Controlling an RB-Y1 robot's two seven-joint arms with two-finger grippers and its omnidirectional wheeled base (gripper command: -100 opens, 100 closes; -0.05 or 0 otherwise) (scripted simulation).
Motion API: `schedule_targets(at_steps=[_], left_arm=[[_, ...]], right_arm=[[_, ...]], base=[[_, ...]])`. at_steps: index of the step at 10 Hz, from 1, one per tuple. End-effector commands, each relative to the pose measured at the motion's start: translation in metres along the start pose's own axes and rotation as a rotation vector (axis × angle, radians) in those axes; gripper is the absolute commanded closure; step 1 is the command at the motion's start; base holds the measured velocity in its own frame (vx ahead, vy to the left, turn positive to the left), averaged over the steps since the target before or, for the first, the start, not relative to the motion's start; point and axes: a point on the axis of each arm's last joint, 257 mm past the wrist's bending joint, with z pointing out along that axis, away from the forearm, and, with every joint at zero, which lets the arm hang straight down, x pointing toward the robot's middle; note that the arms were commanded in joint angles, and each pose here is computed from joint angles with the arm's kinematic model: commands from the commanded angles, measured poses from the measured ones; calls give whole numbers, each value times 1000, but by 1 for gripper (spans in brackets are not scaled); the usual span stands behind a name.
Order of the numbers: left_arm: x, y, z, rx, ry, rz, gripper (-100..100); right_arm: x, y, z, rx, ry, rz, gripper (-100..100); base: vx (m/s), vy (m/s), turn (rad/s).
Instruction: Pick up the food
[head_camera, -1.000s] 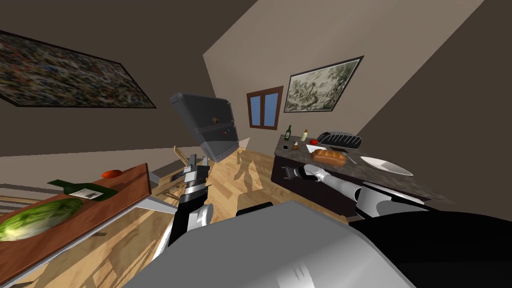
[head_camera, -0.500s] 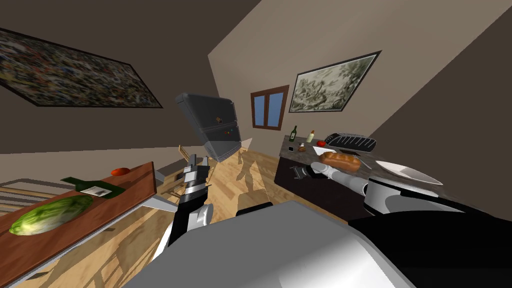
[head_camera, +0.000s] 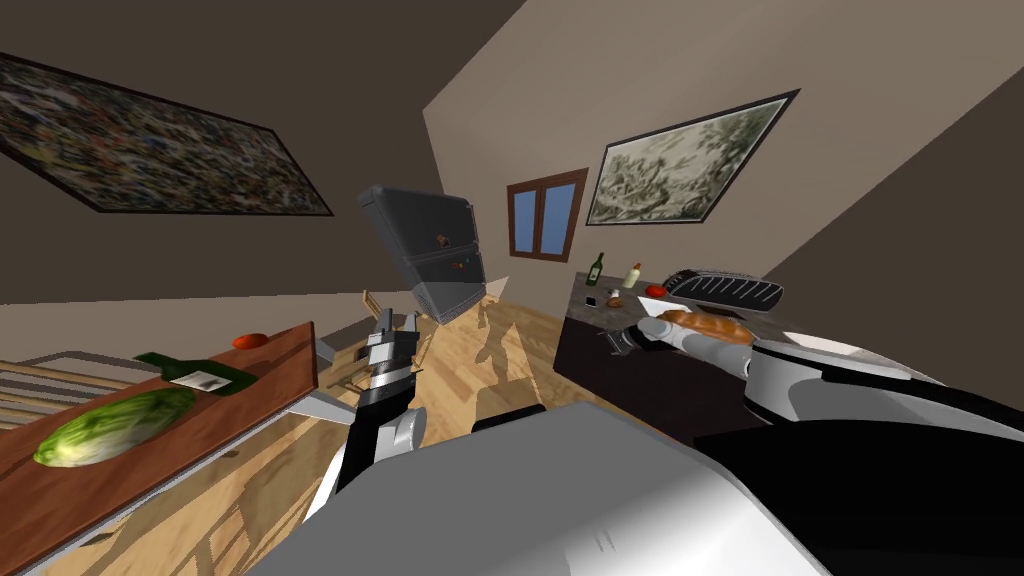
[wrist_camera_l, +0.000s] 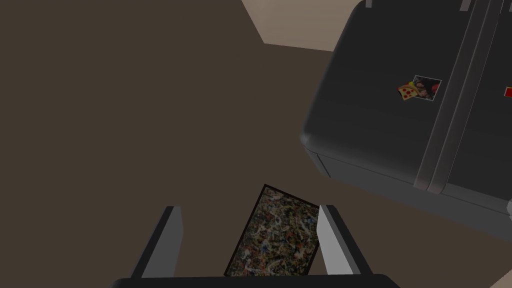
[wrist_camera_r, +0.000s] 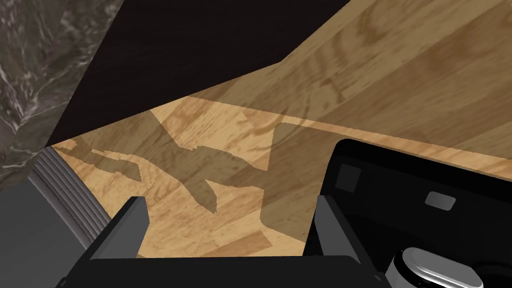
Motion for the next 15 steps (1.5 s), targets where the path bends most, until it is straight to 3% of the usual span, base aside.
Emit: schedule_targets(at_steps=[1,4,5,9,15], left_arm=[[0,0,0,0,0,0,0],[0,0,0,0,0,0,0],[0,0,0,0,0,0,0],[0,0,0,0,0,0,0],[0,0,0,0,0,1,0]], right_arm=[[26,8,-11,-22,53,-8,-100],[104,33,-60,-106,218,-40,-100],[104,33,-60,-106,218,-40,-100],[144,55,-91,-165,310,-41,-100],[161,74,-104,-203,351,-27,-100]], base=[[100,51,34],[139,21,60],[130,-3,27],[133,-61,54],[173,-124,60]])
